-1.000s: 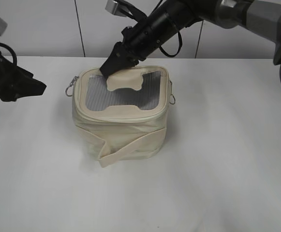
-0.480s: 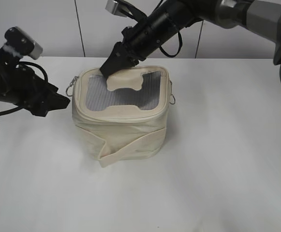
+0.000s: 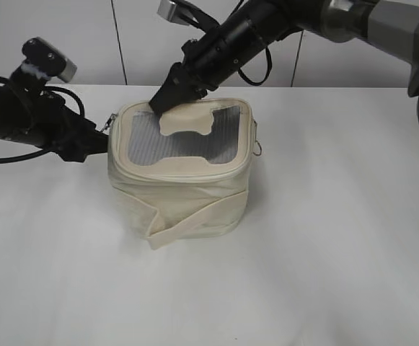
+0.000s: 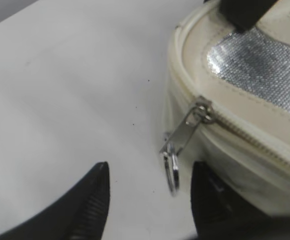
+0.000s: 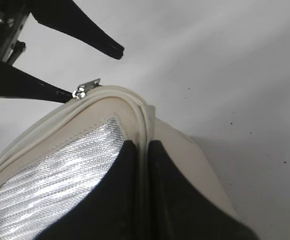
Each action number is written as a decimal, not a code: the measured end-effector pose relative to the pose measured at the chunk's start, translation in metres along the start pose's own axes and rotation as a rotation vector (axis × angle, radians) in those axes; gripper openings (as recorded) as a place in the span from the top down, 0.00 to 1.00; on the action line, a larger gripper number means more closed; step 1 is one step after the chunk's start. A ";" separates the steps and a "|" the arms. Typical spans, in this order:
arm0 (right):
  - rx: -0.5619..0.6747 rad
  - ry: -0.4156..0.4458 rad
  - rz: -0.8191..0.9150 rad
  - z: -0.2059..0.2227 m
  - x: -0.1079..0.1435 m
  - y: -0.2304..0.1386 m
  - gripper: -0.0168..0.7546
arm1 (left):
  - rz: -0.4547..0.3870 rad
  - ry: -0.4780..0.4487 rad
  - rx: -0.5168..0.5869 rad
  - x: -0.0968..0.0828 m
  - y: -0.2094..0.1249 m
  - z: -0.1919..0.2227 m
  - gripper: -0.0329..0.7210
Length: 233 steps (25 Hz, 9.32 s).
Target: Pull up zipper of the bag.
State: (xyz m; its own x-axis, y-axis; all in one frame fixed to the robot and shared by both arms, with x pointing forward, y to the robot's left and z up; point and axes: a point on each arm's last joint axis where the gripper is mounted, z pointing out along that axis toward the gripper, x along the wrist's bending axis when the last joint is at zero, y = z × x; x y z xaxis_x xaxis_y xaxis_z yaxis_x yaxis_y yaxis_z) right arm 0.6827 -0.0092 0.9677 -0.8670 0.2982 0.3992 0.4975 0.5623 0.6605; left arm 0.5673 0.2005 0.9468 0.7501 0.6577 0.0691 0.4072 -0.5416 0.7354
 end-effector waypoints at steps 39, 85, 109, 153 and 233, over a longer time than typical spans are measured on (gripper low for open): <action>0.009 0.005 0.190 0.003 0.004 0.001 0.92 | -0.030 -0.126 0.179 -0.027 0.033 -0.070 0.95; -0.037 -0.099 0.340 -0.052 -0.027 0.006 0.59 | -0.097 -0.343 0.192 -0.115 0.030 -0.090 0.53; -0.234 -0.584 0.492 -0.160 0.047 -0.158 0.65 | -0.137 -0.522 -0.105 0.000 0.158 0.008 0.37; -0.218 -0.471 0.266 -0.118 0.042 -0.198 0.40 | -0.040 -0.623 0.094 -0.021 0.138 0.104 0.89; -0.141 -0.309 0.289 -0.036 0.157 -0.152 0.97 | -0.300 -0.515 0.148 -0.017 0.143 0.104 0.89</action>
State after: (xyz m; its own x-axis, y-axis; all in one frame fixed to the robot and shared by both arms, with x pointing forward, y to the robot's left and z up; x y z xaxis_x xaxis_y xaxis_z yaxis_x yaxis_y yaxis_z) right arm 0.4713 -0.0756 0.9526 -0.6488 0.6561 0.3855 0.7009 0.3180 0.6384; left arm 0.6675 0.0575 0.9809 0.7318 0.4755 -0.4882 0.6801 -0.4634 0.5681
